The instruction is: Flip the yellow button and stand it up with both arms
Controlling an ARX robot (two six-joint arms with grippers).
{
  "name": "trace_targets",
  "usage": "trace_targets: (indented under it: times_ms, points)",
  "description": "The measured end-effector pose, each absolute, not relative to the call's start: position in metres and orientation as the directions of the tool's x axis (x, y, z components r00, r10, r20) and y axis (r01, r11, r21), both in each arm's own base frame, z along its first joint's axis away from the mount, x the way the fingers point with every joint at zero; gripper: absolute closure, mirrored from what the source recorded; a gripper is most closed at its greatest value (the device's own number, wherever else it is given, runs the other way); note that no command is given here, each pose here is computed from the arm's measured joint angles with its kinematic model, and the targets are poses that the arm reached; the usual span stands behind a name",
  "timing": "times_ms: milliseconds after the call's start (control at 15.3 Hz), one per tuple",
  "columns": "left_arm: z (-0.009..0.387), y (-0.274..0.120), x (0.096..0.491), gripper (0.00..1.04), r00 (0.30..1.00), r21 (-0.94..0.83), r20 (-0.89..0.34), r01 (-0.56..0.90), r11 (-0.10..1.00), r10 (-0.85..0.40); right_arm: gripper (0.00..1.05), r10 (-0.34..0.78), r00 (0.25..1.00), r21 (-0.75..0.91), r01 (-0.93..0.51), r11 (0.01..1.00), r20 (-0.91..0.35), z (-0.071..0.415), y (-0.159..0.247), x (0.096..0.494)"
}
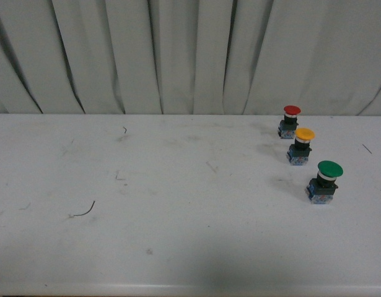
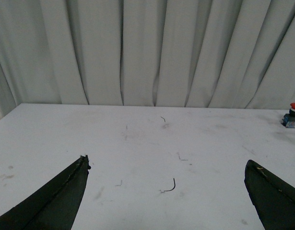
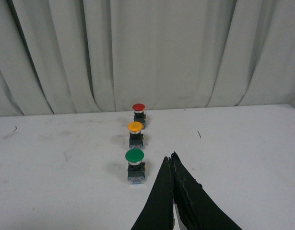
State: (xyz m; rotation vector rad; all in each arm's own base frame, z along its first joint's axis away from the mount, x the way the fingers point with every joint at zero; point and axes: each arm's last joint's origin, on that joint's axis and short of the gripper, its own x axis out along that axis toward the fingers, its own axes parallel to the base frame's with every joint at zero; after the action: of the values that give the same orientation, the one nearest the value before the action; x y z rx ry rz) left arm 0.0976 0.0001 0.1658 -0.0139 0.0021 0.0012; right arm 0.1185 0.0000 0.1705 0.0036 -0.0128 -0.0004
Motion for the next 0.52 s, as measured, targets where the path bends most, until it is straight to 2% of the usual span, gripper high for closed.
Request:
trace_targets:
  times_ms: [522]
  points:
    - [0.1658,0.0001,0.0976,0.07,1.000,-0.014,-0.002,-0.001,1.000,0.001,1.03,0.000,1.000,0.004,0.000,1.000,0.012,0.1698,0.0000,0.1081]
